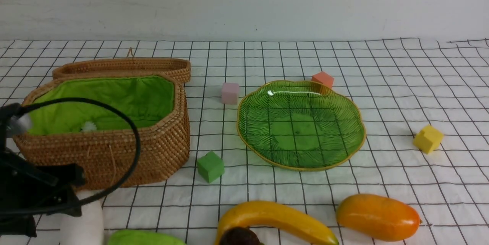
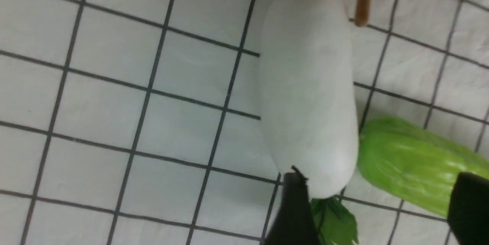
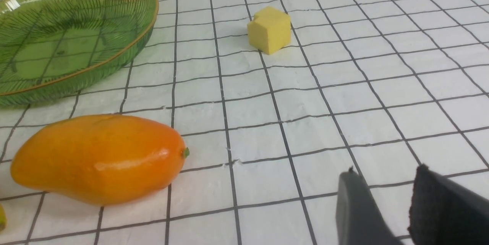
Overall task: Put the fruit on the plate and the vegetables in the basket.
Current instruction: Take a daikon with your left arm and place it on the basket on the left.
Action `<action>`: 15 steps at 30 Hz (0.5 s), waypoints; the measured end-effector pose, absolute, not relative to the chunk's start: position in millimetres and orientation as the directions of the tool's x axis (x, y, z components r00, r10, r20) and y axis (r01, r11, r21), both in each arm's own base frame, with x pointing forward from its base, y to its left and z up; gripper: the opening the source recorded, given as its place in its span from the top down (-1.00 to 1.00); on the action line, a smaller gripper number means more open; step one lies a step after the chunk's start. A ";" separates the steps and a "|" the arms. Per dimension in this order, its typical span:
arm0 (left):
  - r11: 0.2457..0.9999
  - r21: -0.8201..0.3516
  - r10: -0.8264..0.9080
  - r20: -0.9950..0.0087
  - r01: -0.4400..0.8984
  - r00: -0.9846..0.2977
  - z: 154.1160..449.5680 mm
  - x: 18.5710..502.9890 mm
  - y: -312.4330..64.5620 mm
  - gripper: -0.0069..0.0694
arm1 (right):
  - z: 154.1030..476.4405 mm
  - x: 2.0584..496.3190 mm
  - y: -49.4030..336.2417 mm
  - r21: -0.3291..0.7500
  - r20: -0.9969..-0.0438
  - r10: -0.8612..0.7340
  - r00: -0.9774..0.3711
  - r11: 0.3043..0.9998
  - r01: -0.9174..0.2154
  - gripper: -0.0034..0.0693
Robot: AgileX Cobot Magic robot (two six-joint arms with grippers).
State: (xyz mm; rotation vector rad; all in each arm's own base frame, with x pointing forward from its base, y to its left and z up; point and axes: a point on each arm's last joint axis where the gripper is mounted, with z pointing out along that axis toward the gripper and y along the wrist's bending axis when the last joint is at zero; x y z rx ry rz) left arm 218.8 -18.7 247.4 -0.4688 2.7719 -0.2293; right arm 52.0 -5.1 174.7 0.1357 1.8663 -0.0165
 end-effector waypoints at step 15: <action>0.947 -0.150 -0.303 -0.121 -0.285 -0.945 176.5 257.2 -21.8 -0.53 | 174.7 52.0 -5.1 0.058 -0.953 0.085 -0.289 0.993 0.102 0.25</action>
